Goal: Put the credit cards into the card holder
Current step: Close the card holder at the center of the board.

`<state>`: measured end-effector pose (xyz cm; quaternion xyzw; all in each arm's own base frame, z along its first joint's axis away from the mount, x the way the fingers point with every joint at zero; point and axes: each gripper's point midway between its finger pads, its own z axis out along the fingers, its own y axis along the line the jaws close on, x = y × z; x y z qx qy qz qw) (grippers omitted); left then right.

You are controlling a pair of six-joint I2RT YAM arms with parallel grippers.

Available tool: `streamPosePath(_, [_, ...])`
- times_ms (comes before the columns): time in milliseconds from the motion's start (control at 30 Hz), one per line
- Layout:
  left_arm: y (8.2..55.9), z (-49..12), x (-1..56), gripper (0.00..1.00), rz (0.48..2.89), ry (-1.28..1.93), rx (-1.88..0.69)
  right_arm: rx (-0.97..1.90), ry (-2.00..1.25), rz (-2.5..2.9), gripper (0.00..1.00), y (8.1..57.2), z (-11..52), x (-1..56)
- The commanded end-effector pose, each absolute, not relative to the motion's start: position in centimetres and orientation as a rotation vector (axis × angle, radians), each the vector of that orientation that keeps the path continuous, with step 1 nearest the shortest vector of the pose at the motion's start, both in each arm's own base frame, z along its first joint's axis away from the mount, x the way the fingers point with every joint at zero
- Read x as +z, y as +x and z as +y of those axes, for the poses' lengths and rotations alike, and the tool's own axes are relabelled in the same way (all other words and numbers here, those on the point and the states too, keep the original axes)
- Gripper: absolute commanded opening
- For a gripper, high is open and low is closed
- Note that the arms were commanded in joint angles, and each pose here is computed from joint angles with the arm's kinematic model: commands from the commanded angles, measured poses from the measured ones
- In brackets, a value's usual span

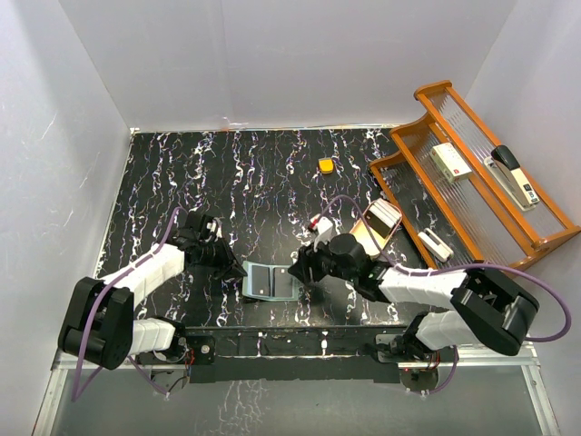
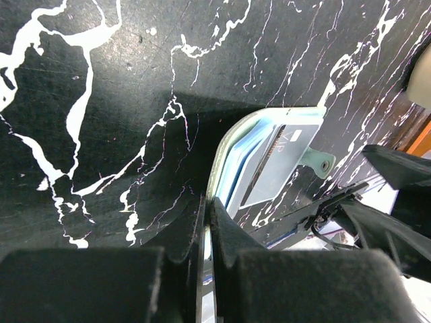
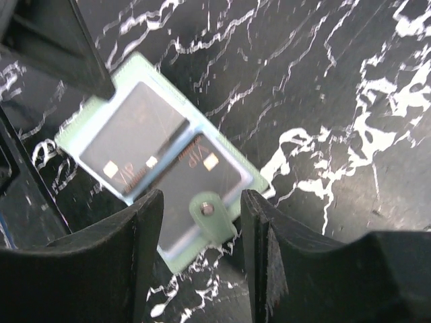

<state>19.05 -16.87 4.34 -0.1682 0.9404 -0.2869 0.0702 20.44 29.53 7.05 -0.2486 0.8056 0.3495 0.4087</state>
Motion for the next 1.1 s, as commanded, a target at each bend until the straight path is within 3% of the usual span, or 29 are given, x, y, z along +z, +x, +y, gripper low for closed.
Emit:
streamPosePath(0, [18.5, -17.6, 5.2, 0.0, 2.812, -0.517, -0.966, 0.809, -0.527, 2.087, 0.51, 21.8, 29.9, 9.2])
streamPosePath(367, [18.2, -17.6, 5.2, 0.0, 2.813, -0.523, -0.977, 0.61, -0.374, 2.302, 0.53, 22.0, 30.2, 7.5])
streamPosePath(600, [18.2, -17.6, 5.4, 0.0, 2.809, -0.528, -0.978, 0.498, -0.368, 2.378, 0.44, 21.5, 28.7, 6.2])
streamPosePath(800, [18.3, -17.9, 5.9, 0.0, 2.799, -0.53, -1.005, 0.542, -0.368, 2.381, 0.24, 20.6, 28.5, 6.2])
streamPosePath(1067, [18.7, -20.6, 9.1, 0.25, 2.692, -0.528, -1.309, 0.627, -0.347, 2.347, 0.12, 20.2, 28.9, 6.5])
